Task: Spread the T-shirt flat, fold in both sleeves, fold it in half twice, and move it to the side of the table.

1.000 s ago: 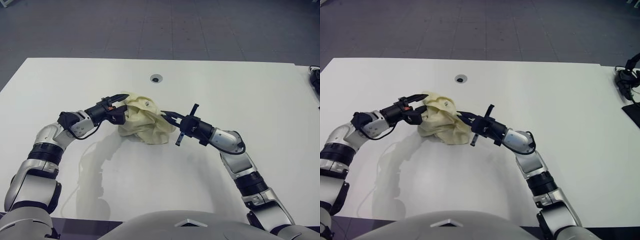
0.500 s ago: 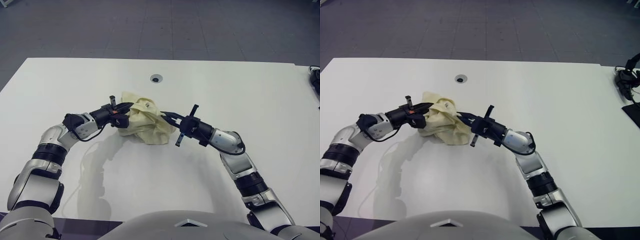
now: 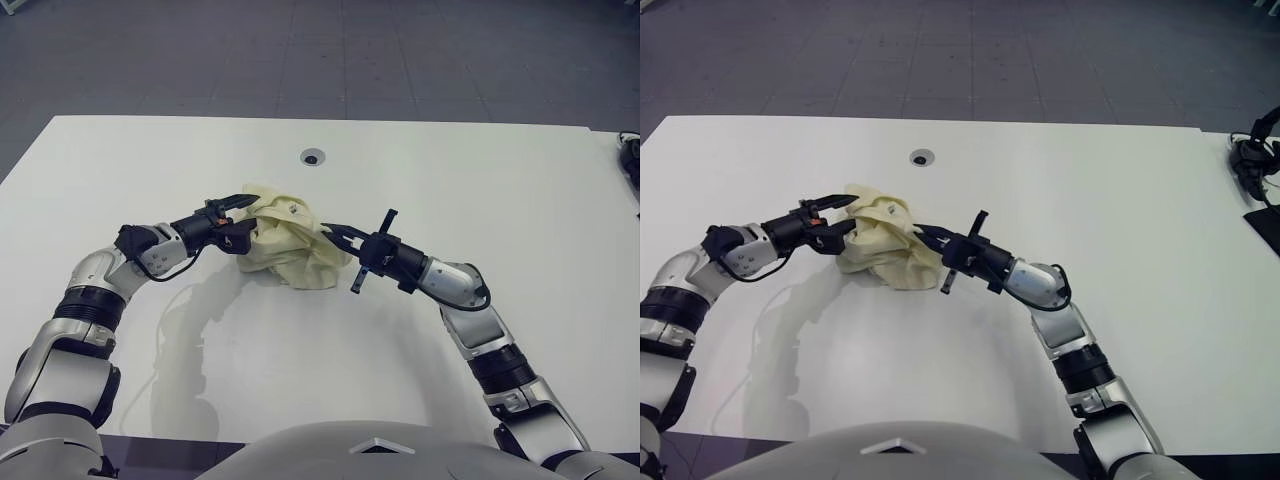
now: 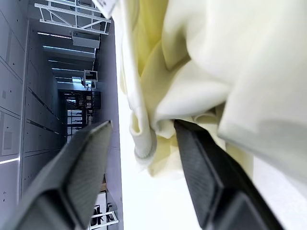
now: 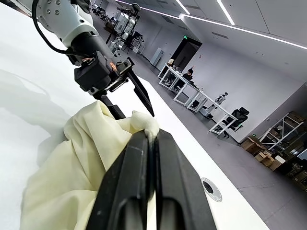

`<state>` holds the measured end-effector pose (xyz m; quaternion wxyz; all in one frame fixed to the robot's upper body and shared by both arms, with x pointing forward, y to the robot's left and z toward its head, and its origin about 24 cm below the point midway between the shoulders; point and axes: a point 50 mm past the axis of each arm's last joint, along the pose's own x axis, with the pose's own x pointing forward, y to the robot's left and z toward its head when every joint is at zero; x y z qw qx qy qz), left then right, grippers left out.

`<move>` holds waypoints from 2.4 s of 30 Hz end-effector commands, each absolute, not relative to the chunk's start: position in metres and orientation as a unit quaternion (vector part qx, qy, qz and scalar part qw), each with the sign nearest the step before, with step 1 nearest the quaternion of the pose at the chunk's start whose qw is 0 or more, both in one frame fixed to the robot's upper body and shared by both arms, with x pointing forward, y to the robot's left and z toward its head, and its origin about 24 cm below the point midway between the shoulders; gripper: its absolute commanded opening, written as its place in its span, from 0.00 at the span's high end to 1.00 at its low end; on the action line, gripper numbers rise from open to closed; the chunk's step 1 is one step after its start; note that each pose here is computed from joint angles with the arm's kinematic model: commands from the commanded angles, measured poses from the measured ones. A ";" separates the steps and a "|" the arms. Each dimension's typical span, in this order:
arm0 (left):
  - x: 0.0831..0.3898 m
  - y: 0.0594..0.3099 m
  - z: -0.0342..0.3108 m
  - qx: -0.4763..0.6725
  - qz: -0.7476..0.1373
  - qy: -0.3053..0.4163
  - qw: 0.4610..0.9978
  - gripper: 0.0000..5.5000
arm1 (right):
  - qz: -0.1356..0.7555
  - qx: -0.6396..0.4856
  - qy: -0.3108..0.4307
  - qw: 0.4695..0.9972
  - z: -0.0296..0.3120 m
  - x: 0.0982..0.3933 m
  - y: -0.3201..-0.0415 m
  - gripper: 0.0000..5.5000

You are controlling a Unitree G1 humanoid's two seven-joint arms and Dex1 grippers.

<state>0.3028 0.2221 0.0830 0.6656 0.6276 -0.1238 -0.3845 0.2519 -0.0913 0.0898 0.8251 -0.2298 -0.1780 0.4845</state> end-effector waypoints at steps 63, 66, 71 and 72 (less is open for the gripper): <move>0.315 0.202 0.083 0.623 -0.397 -0.134 0.660 0.89 | 0.478 -0.231 -0.180 0.828 0.087 0.254 -0.092 1.00; 0.317 0.200 0.083 0.624 -0.398 -0.134 0.658 0.98 | 0.477 -0.231 -0.180 0.829 0.087 0.253 -0.092 1.00; 0.318 0.204 0.090 0.627 -0.389 -0.143 0.660 1.00 | 0.476 -0.230 -0.178 0.830 0.086 0.252 -0.093 1.00; 0.318 0.205 0.091 0.628 -0.386 -0.143 0.661 1.00 | 0.476 -0.230 -0.178 0.830 0.085 0.252 -0.093 1.00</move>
